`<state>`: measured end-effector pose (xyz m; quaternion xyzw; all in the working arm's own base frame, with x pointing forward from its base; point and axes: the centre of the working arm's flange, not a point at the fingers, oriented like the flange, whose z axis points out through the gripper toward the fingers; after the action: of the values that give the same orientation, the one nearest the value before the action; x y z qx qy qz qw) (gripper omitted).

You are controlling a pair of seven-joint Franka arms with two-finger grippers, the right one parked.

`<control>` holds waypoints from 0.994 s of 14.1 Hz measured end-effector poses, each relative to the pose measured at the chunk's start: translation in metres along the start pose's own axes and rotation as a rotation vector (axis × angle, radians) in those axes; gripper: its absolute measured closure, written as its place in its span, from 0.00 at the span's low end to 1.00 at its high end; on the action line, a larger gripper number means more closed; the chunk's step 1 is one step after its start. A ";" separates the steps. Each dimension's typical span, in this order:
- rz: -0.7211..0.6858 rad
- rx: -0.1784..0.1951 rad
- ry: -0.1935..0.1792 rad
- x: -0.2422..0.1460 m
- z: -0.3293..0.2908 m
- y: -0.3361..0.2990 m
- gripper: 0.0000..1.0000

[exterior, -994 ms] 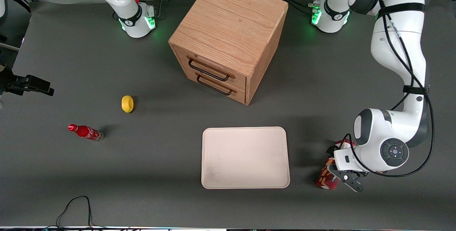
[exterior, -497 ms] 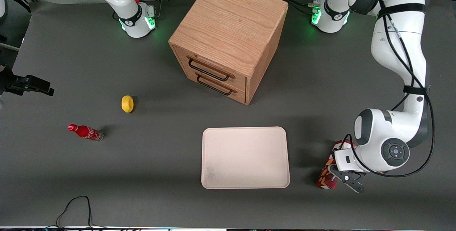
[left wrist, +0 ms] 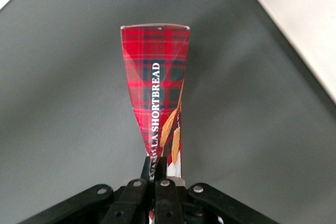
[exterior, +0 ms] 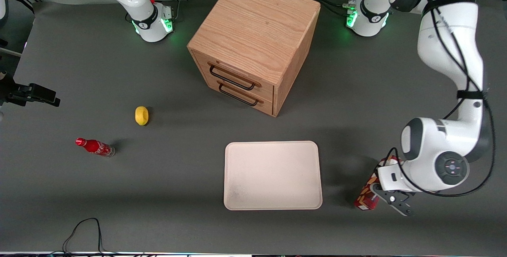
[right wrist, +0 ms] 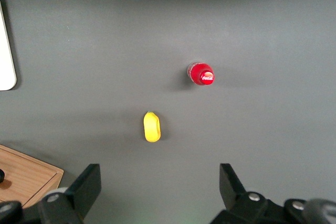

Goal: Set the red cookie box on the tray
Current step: 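Lift the box upright with the left gripper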

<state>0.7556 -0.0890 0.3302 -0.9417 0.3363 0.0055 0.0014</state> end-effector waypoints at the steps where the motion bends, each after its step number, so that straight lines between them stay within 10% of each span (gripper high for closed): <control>1: -0.002 -0.004 -0.009 -0.004 -0.031 0.001 0.98; 8: -0.008 0.040 0.040 -0.061 -0.250 0.036 0.98; 14: -0.234 0.000 0.063 -0.044 -0.263 0.084 0.98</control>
<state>0.6712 -0.1280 0.5939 -0.9742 0.2241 -0.0241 -0.0086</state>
